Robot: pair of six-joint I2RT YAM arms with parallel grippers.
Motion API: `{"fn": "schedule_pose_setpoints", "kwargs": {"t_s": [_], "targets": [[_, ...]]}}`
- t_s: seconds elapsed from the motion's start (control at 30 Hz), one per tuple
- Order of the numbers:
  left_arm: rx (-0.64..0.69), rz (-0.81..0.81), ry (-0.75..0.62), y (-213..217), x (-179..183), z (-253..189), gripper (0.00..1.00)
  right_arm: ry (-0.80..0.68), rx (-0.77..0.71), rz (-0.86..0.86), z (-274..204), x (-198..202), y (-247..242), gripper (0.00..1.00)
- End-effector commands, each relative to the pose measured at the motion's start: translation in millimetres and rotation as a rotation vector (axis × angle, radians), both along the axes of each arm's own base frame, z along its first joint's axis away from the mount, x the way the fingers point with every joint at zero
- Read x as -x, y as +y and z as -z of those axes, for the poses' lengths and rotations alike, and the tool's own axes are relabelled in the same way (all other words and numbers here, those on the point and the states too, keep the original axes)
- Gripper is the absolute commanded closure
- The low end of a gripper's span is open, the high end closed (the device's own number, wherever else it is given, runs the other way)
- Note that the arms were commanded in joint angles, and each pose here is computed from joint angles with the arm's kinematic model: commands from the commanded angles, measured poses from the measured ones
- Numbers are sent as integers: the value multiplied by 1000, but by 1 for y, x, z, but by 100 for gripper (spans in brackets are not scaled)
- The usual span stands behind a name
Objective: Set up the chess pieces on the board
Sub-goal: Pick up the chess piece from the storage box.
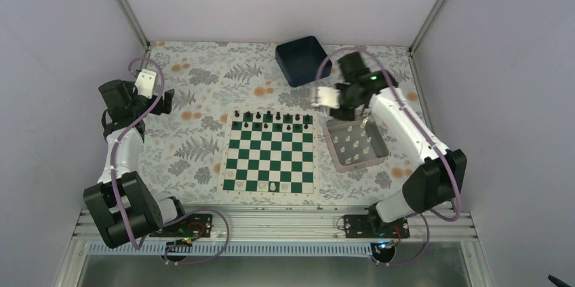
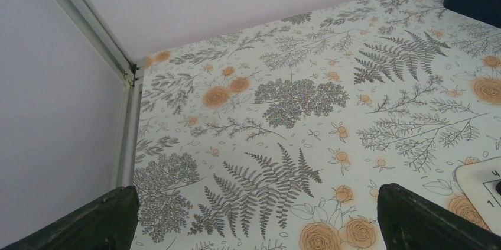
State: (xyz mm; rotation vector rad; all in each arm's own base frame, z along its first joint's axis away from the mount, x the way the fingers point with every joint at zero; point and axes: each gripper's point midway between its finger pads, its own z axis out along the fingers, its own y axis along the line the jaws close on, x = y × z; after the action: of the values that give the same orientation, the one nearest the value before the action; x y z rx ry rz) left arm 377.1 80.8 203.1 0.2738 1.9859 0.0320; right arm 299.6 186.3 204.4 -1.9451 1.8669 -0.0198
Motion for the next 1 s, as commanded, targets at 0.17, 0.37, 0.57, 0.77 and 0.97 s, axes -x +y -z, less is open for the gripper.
{"fn": "schedule_pose_setpoints", "kwargs": {"t_s": [0.17, 0.37, 0.57, 0.77, 0.97], "targets": [[8, 8, -16, -2, 0, -4, 0, 163, 80, 363, 81, -46, -161, 66], [6, 5, -20, -2, 1, -6, 0, 172, 61, 422, 117, -63, -174, 66], [6, 2, -18, -1, 2, -6, 0, 222, 56, 443, 137, -69, -174, 67], [8, 5, -15, -2, 2, -5, 0, 240, 81, 456, 149, -68, -178, 67], [9, 7, -14, -2, 1, -4, 0, 270, 86, 458, 156, -62, -177, 69]]}}
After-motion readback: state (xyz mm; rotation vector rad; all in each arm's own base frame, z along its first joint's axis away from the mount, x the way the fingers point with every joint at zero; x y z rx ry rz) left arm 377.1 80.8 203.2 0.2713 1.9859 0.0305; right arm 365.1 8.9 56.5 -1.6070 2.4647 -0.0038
